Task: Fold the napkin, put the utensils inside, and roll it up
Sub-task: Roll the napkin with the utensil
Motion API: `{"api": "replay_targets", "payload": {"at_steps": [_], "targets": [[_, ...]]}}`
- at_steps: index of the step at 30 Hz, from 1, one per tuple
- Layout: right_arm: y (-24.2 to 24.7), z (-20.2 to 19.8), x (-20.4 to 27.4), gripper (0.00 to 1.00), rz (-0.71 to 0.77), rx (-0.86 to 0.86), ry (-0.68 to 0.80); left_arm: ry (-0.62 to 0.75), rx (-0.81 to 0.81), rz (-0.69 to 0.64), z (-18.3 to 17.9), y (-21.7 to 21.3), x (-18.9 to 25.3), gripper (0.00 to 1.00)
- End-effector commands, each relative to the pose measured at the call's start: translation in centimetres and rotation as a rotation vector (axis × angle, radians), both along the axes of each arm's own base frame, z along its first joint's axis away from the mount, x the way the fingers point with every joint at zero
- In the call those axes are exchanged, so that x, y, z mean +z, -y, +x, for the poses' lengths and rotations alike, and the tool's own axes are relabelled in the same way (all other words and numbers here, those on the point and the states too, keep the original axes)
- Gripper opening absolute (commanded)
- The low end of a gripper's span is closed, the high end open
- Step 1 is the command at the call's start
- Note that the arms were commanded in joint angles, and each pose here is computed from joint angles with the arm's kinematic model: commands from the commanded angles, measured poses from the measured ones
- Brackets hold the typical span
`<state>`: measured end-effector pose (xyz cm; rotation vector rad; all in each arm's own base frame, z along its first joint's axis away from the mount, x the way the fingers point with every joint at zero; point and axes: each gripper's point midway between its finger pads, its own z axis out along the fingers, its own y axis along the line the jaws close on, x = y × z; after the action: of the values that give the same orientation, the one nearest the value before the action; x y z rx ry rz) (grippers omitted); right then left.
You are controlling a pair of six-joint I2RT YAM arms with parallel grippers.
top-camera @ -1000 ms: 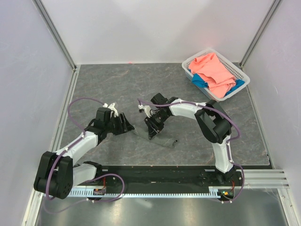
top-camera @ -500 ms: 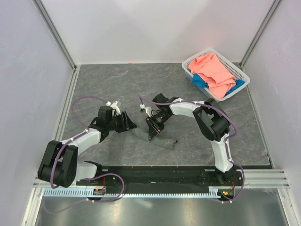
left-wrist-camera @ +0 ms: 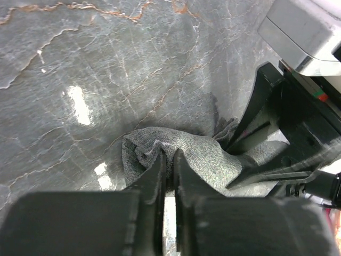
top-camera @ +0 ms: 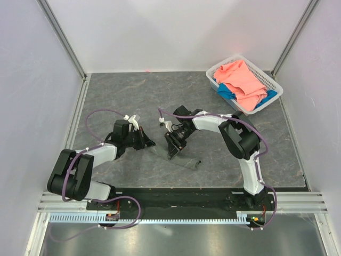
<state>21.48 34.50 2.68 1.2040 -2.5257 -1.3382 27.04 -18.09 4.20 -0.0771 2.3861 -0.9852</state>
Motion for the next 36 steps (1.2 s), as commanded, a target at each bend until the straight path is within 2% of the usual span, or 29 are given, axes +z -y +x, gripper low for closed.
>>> {"api": "replay_targets", "payload": {"at_steps": [1, 2, 5, 11, 16, 20, 22, 28, 36], "targets": [[0.0, 1.3, 2.5, 0.54, 0.005, -0.021, 0.101, 0.000, -0.013, -0.002, 0.3, 0.3, 0.2, 0.02], [0.1, 1.5, 2.9, 0.61, 0.000, -0.032, 0.114, -0.011, -0.006, 0.004, 0.3, 0.2, 0.2, 0.02], [0.7, 1.8, 4.2, 0.70, -0.012, -0.051, 0.196, -0.064, 0.007, 0.032, 0.5, 0.0, -0.1, 0.02], [1.2, 2.3, 5.6, 0.80, -0.064, -0.100, 0.485, -0.189, 0.012, 0.048, 0.3, 0.1, -0.9, 0.02], [1.3, 1.9, 6.0, 0.84, -0.157, -0.128, 0.819, -0.242, -0.003, 0.055, 0.4, 0.3, -0.9, 0.02], [0.0, 1.2, 7.4, 0.83, -0.112, -0.117, 0.978, -0.276, -0.015, 0.066, 0.4, 0.4, -1.4, 0.02], [-0.5, 0.7, 7.2, 0.81, -0.105, -0.082, 1.007, -0.282, -0.017, 0.064, 0.4, 0.4, -1.4, 0.02], [-1.1, 0.4, 4.6, 0.69, -0.155, -0.011, 0.971, -0.285, -0.031, 0.061, 0.5, 0.6, -1.3, 0.02], [-0.5, 2.0, 2.7, 0.68, -0.254, 0.016, 1.020, -0.284, -0.051, 0.055, 0.6, 0.8, -1.1, 0.03]]}}
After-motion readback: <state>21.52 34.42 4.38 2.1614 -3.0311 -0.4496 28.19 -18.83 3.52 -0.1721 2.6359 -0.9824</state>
